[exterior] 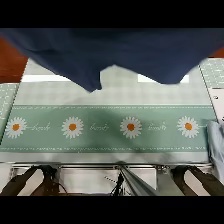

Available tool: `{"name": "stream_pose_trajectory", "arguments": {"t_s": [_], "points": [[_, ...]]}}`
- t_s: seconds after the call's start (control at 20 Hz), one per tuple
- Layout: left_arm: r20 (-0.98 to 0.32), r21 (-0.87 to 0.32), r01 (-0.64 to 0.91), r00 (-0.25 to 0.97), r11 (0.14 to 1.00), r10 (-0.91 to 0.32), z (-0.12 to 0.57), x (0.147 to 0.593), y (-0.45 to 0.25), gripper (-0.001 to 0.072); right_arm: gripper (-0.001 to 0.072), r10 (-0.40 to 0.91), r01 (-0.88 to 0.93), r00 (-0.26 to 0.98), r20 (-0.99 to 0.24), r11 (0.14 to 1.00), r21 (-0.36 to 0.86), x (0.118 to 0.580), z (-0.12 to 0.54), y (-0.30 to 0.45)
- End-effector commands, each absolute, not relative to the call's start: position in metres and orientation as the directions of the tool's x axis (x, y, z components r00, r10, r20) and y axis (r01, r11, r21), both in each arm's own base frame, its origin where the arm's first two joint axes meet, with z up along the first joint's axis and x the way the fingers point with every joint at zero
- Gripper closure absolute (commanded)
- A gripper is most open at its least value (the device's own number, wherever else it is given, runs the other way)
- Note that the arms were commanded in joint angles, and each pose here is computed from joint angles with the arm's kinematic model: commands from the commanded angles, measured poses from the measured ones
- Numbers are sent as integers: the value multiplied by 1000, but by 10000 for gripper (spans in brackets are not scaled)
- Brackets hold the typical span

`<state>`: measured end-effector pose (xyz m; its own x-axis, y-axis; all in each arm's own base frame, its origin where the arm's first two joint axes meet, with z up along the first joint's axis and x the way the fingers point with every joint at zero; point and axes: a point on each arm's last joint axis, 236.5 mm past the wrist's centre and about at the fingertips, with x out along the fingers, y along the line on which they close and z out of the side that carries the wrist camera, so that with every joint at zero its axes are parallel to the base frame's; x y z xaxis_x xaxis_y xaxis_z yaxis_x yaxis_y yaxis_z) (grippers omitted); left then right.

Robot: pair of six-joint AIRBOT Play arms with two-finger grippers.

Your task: Fold the shirts.

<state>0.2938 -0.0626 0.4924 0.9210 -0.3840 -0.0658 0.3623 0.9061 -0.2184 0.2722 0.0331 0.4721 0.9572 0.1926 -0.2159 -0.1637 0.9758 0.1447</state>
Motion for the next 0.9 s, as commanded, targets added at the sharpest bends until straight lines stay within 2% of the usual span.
{"name": "stream_pose_trajectory", "arguments": {"t_s": [0.0,0.1,0.2,0.3,0.4,0.6,0.7,0.85], "points": [[53,-8,168,985,986,-167,541,215,-46,686,685,44,-40,990,-132,999,36,180,495,25],[48,5,119,992,993,-119,536,184,-45,686,685,-10,13,993,-119,1000,21,147,493,21],[38,24,131,991,991,-131,526,160,-48,686,685,-25,27,991,-129,1000,15,125,487,23],[4,53,121,993,991,-121,510,145,-37,686,685,-25,27,987,-159,1000,12,119,478,25],[-71,34,120,990,992,-118,487,143,-27,686,685,-11,16,976,-217,1000,19,123,464,26],[-306,14,117,946,993,-107,415,181,-22,686,685,115,-79,888,-446,992,98,162,395,40],[-423,1,117,900,993,-106,364,216,-25,686,685,182,-117,837,-515,981,157,196,357,44],[-536,-47,49,842,998,-67,279,283,-22,686,685,194,-72,777,-599,972,222,253,286,27]]}}
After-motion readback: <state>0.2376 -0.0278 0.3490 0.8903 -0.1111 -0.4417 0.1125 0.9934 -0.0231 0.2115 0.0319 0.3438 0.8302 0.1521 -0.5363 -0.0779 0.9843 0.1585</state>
